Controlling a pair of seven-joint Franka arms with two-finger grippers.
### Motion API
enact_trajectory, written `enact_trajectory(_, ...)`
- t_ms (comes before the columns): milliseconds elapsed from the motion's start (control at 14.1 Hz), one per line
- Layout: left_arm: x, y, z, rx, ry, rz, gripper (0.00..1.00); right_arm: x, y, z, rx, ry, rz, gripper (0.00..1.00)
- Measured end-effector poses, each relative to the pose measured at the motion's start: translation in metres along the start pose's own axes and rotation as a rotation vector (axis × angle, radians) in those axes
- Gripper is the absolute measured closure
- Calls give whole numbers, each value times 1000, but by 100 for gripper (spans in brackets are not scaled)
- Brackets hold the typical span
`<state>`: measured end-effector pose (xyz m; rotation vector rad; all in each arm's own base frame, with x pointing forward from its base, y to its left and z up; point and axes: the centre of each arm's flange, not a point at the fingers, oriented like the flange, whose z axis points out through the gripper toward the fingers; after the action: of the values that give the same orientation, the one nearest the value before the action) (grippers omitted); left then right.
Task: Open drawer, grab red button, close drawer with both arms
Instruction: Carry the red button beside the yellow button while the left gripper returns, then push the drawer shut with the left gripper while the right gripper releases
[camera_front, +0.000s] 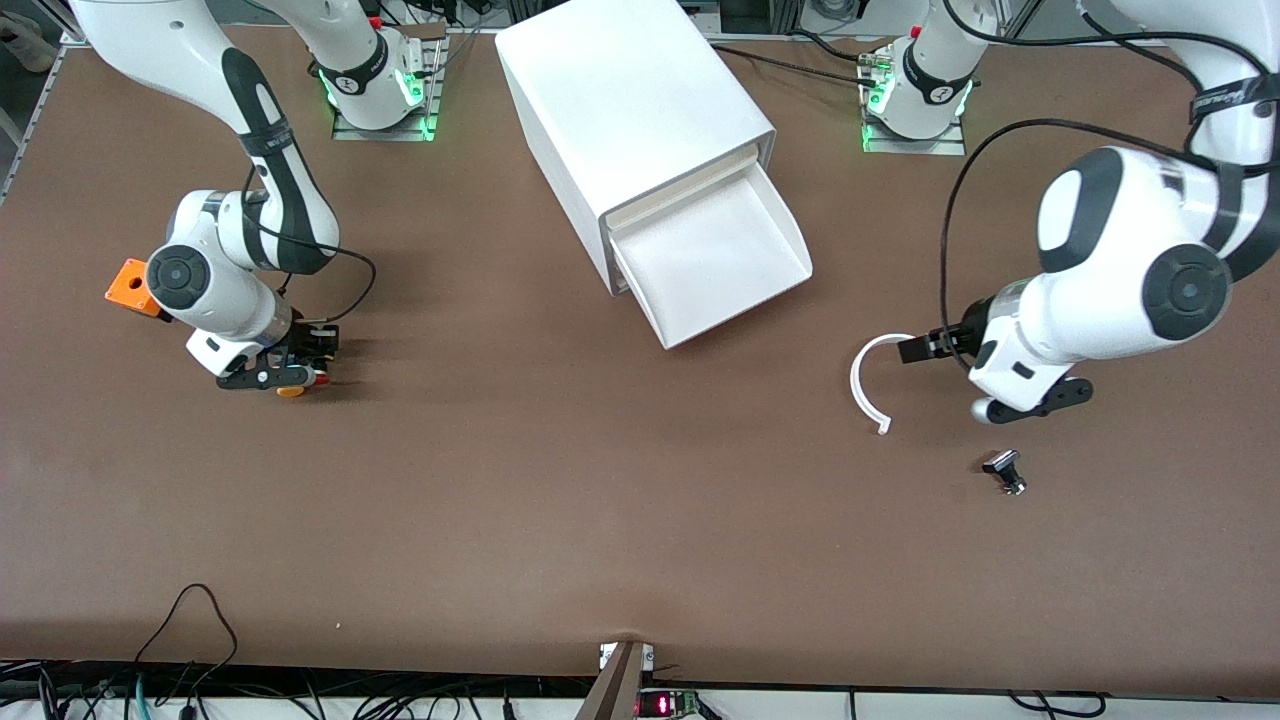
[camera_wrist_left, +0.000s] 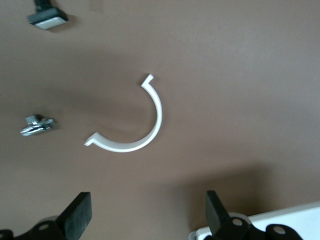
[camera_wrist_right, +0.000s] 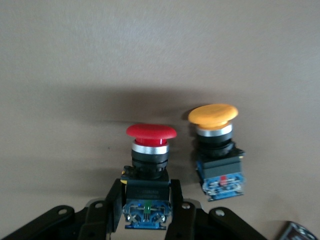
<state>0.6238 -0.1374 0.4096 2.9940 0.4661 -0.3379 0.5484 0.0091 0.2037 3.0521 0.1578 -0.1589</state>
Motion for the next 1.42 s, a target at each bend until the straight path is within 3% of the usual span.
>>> enact_trajectory(355, -29, 54, 64, -13, 26, -77, 0, -1, -2, 6, 0, -11, 1, 58)
enact_trajectory(638, -48, 81, 82, -32, 53, -117, 0, 10, -4, -7, 29, 15, 95, 26)
enact_trajectory(851, -59, 86, 115, -45, 64, -122, 0, 31, -11, -51, 45, 16, 119, 0)
enact_trajectory(1418, -93, 104, 159, -55, 54, -127, 0, 67, 5, -225, 86, 6, 128, 0)
